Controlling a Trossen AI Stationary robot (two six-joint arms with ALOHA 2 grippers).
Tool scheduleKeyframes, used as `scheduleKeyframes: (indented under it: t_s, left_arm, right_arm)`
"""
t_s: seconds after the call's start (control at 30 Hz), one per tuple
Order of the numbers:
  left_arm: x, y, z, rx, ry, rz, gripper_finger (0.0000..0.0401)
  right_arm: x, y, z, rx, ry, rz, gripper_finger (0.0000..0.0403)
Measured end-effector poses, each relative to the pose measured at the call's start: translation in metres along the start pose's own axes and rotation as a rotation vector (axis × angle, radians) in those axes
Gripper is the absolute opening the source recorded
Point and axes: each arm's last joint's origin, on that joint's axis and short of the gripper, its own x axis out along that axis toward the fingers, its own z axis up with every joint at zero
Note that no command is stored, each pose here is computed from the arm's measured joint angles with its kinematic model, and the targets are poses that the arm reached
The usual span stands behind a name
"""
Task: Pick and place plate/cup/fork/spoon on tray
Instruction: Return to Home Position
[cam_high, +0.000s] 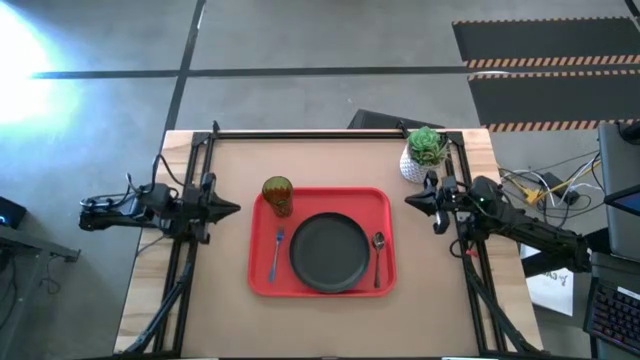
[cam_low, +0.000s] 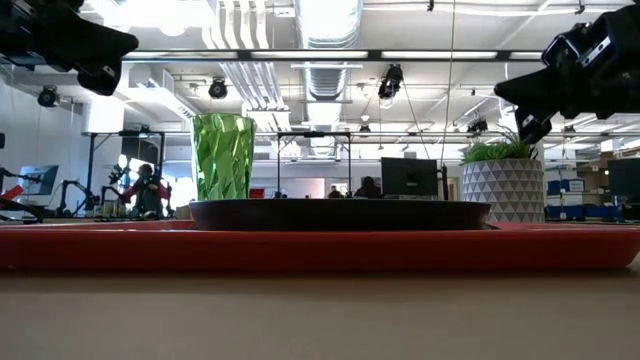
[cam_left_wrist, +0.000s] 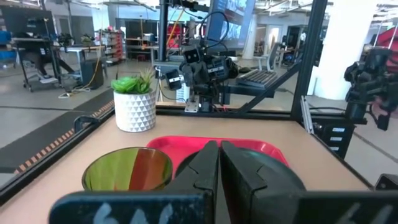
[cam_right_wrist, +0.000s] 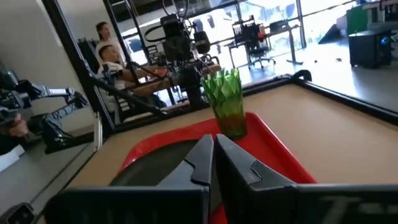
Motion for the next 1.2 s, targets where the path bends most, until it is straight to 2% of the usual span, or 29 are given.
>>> scheduleKeyframes:
  t_s: [0.13, 0.4, 1.2]
  left_arm:
    - [0.0, 0.0, -0.0001, 0.006, 0.001, 0.0, 0.0]
    - [0.0, 0.0, -0.0002, 0.003, 0.002, 0.0, 0.0]
    - [0.0, 0.0, -0.0002, 0.002, 0.002, 0.0, 0.0]
  right_arm:
    - [0.0, -0.0005, -0.0015, 0.012, 0.014, -0.004, 0.0009]
    - [-0.0001, -0.0019, -0.0065, 0.145, 0.059, -0.022, 0.0009]
    - [0.0001, -0.0023, -0.0073, 0.149, 0.066, -0.025, 0.0009]
